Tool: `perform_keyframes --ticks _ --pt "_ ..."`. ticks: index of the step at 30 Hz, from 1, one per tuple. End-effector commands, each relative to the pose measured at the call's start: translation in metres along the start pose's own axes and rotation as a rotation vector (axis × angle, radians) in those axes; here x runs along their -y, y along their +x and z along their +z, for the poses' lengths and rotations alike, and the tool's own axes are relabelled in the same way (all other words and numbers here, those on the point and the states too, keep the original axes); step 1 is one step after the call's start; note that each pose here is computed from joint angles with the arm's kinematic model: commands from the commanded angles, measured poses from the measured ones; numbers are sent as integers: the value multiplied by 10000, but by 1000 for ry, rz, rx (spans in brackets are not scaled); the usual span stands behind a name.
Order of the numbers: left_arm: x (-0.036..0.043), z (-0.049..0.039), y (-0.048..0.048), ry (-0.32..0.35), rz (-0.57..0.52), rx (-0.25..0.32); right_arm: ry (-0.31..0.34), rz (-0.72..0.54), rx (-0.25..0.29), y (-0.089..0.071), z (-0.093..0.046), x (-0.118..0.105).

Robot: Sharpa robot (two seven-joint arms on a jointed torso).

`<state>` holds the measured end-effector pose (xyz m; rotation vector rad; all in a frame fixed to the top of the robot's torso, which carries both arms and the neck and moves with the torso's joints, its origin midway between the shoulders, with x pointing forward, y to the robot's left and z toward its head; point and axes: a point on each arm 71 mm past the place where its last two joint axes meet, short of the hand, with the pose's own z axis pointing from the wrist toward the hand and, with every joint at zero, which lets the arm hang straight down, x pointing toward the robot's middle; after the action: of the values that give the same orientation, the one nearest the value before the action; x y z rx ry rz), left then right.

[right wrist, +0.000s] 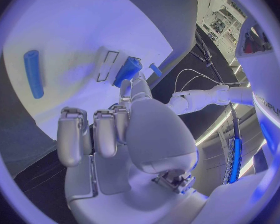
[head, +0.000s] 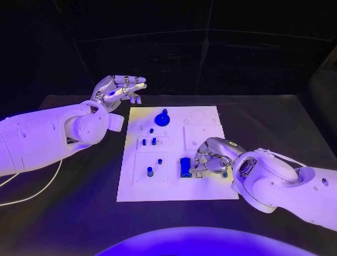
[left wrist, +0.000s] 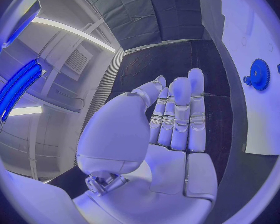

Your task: Assemble the parts on the task board

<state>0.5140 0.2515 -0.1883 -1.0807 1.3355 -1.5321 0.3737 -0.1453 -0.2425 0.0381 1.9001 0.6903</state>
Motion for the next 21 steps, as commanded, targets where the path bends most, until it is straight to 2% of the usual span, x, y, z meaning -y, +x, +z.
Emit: perform_keyframes --ticks 1,15,21 --pt "12 5 16 8 -8 -11 -12 -54 -34 28 6 -25" --pt "12 8 14 8 -7 -10 -2 -84 -37 58 56 -69" --pt "11 9 13 8 -7 -10 17 -84 -12 42 72 -53"
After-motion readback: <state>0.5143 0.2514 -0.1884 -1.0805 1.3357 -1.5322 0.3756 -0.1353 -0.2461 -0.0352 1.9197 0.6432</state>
